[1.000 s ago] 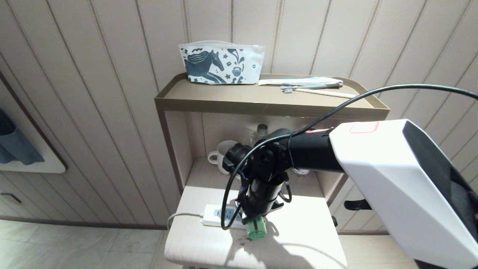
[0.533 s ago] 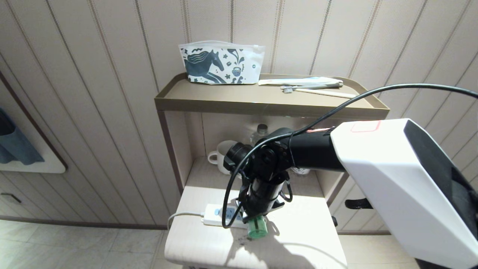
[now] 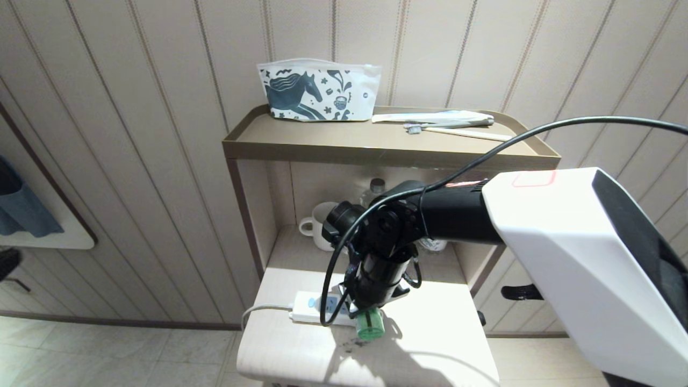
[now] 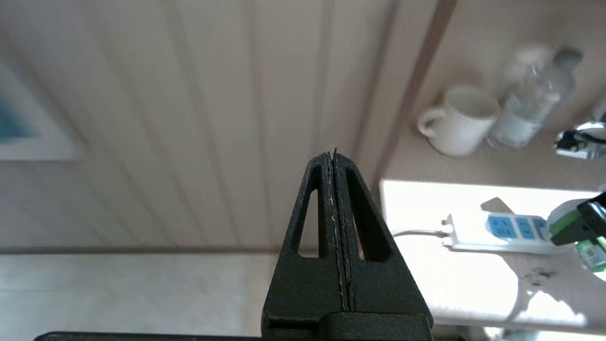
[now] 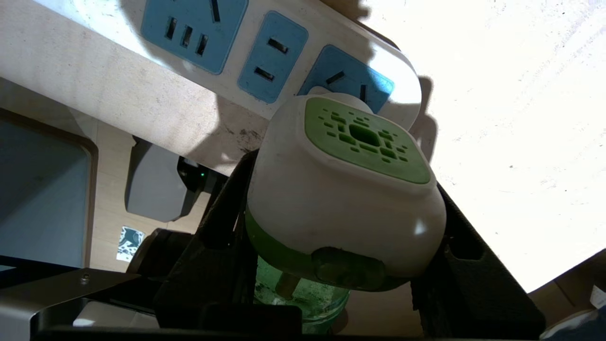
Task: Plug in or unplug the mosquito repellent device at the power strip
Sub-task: Hold the socket with your left hand and unplug it with your right hand
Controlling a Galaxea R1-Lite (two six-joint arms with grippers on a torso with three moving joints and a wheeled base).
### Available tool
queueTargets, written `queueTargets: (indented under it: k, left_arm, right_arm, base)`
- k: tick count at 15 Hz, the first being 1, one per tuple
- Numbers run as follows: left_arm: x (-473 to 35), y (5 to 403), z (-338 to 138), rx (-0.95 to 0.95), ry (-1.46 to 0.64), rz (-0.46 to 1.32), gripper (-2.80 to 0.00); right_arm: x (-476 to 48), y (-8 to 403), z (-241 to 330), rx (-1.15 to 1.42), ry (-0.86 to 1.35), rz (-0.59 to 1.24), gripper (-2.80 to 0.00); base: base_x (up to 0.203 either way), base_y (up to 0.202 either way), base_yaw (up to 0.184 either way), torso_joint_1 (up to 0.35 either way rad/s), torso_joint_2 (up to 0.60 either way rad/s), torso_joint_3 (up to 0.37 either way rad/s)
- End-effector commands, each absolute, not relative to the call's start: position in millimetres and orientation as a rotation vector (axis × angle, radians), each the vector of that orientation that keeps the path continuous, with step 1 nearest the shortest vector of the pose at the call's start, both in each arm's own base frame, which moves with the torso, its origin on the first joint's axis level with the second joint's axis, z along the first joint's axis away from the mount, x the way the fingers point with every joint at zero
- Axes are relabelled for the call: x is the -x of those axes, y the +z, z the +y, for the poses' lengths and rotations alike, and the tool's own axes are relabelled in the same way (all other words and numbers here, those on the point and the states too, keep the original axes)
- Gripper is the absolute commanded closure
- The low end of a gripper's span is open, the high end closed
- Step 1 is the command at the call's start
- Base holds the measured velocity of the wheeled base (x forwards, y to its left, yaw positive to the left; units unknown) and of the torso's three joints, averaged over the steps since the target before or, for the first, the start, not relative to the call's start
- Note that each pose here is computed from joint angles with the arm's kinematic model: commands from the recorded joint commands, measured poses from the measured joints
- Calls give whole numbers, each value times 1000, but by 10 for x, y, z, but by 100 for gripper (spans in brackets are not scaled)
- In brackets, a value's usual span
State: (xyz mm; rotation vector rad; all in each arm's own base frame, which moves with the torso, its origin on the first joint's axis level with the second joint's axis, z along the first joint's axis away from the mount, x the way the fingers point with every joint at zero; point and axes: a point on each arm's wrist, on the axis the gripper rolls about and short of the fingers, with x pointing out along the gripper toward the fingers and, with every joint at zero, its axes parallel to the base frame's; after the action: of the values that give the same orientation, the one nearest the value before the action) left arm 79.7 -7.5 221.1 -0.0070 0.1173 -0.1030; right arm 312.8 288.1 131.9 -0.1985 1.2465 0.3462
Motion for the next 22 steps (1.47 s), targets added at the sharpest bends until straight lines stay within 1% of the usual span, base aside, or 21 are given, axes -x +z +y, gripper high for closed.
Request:
queueTargets:
  k: [1, 3, 5, 8, 10, 15, 22]
  left_arm:
    - [-1553, 1858, -366, -12, -210, 295, 0]
    - [-1708, 1587, -799, -22, -354, 341, 0]
    - [-1764, 1347, -1115, -20, -427, 404, 0]
    - [-1942, 979, -1406, 1, -411, 547, 0]
    - [-2050, 790, -1579, 13, -378, 590, 0]
    - [-2149, 529, -1918, -4, -362, 563, 0]
    - [-2348, 229, -2118, -14, -347, 541, 0]
  right_arm:
    - [-3119, 1347, 2873, 196, 346, 1243, 0]
    - [-3145, 1347, 2889, 183, 356, 1220, 0]
    - [-3149, 1358, 2892, 177, 358, 1213, 0]
    - [-3136, 1388, 2889, 175, 361, 1207, 0]
    - [-3128, 1384, 2891, 176, 361, 1212, 0]
    - [-3135, 1347, 2898, 178, 356, 1220, 0]
    - [-3140, 1272, 2925, 188, 359, 1236, 0]
  base:
    - [0, 0, 0, 0, 0, 0]
    - [0, 0, 0, 0, 0, 0]
    - [0, 0, 0, 0, 0, 0]
    - [0, 0, 0, 0, 0, 0]
    - [0, 0, 0, 0, 0, 0]
    - [0, 0, 0, 0, 0, 0]
    - [0, 0, 0, 0, 0, 0]
